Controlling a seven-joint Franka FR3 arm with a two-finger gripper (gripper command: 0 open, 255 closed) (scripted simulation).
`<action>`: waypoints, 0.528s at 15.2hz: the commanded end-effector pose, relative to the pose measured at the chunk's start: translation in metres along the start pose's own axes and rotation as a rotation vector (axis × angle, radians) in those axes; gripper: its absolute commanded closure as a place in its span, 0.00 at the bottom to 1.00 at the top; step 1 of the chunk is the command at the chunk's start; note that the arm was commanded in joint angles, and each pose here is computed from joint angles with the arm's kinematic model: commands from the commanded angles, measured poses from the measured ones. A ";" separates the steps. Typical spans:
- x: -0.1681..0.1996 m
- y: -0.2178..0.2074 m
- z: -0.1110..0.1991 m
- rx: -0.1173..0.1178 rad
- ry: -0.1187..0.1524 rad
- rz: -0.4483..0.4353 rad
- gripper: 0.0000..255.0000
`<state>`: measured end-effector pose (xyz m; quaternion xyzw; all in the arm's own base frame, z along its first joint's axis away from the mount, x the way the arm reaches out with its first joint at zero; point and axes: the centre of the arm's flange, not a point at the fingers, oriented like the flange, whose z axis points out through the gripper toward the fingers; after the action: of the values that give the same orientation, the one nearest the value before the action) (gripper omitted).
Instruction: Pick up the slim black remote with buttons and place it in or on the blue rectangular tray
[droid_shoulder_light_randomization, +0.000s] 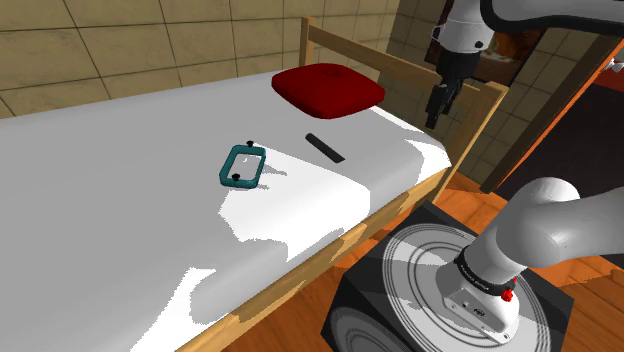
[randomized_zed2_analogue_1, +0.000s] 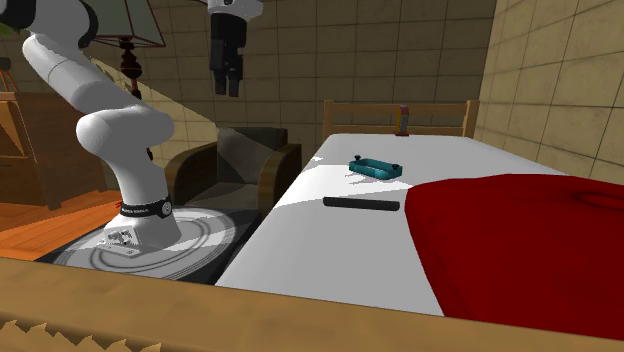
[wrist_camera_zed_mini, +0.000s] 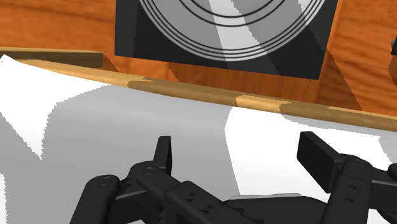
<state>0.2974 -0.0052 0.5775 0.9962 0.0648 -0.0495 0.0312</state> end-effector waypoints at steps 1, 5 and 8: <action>0.000 0.000 0.000 0.000 0.000 0.000 0.00; 0.044 -0.006 0.026 -0.002 0.012 0.032 0.00; 0.077 -0.009 0.045 -0.003 0.021 0.056 0.00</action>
<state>0.3551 0.0064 0.5310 0.9978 0.0415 -0.0407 0.0332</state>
